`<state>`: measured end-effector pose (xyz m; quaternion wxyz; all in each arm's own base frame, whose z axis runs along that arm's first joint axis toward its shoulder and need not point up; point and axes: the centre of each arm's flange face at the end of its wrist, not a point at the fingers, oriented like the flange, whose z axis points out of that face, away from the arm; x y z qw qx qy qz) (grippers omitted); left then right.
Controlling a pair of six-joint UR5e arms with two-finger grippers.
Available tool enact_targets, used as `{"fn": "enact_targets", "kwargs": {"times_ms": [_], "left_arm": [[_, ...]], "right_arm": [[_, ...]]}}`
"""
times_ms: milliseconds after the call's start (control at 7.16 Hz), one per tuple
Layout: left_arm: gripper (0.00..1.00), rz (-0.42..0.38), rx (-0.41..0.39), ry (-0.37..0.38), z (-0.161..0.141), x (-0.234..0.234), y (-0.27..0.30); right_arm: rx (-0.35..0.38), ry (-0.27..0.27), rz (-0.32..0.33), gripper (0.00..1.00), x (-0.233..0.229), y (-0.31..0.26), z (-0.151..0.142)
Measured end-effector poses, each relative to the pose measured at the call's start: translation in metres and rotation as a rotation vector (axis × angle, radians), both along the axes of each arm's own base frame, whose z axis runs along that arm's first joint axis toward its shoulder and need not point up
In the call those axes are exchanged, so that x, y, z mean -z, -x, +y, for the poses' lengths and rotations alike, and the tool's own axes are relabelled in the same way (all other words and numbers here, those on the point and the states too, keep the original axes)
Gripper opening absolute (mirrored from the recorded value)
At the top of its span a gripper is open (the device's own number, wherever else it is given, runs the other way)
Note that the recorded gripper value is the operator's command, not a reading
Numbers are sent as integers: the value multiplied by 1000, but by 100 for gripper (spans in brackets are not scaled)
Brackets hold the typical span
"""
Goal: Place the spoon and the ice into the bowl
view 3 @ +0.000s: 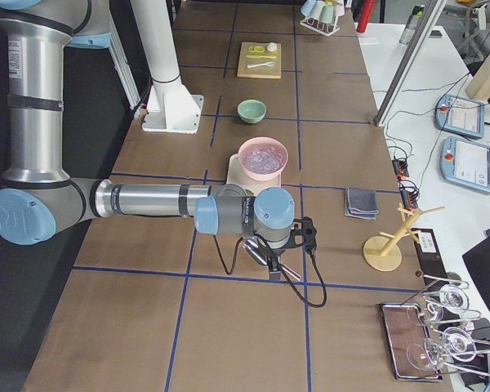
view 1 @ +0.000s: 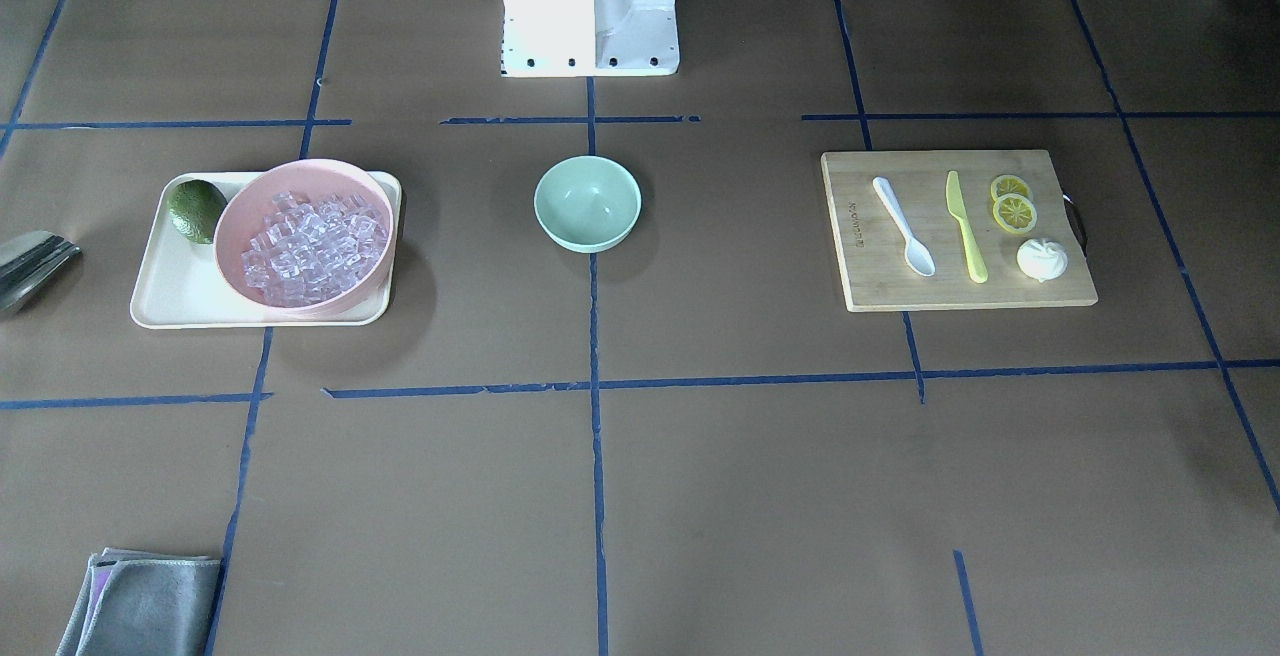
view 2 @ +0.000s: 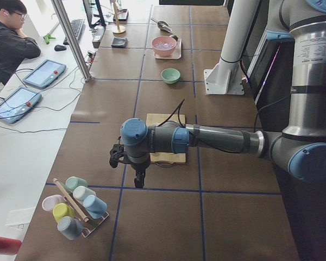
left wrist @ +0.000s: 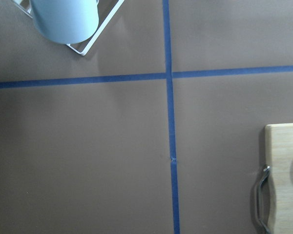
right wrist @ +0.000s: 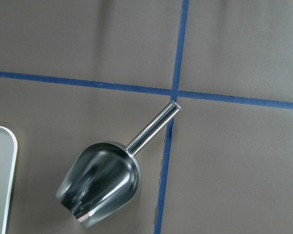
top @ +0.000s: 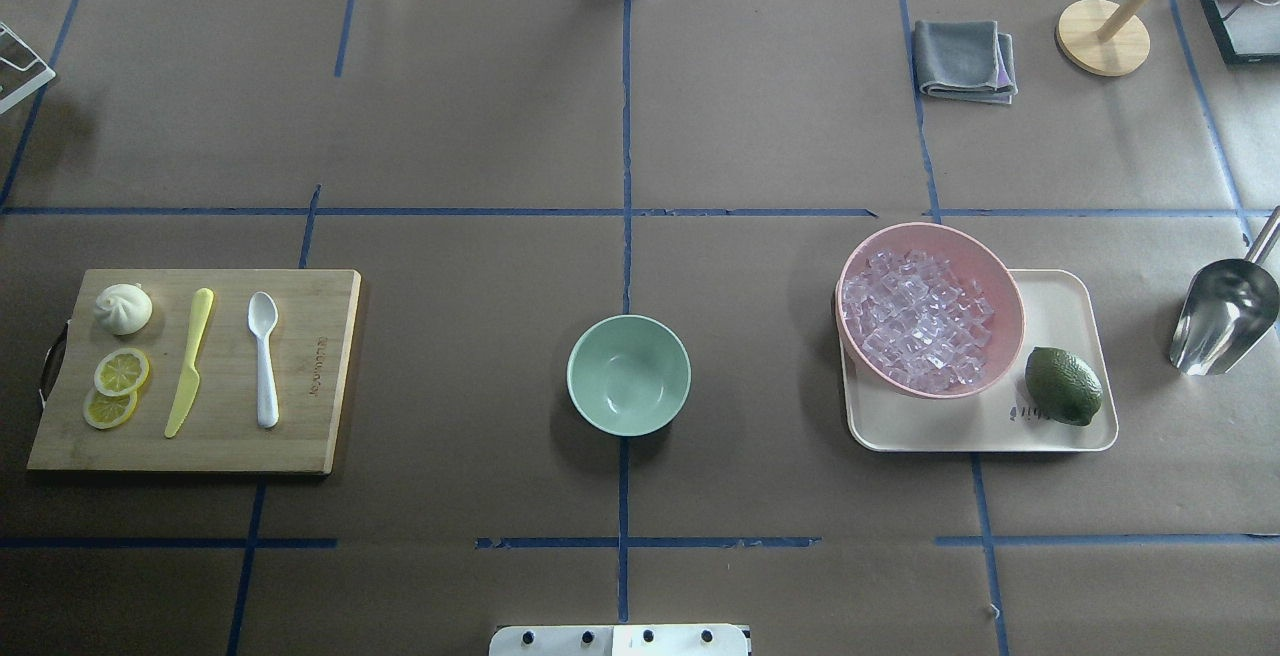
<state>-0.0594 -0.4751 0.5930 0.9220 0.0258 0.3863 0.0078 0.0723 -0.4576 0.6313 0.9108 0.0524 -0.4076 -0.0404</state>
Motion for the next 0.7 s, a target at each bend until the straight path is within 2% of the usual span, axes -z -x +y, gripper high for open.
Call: {"fn": "enact_targets", "kwargs": {"times_ms": [279, 699], "left_arm": [[100, 17, 35, 6, 6, 70, -50], [100, 56, 90, 95, 28, 144, -164]], "right_arm": [[-1, 0, 2, 100, 0, 0, 1], [-1, -30, 9, 100, 14, -1, -10]]}}
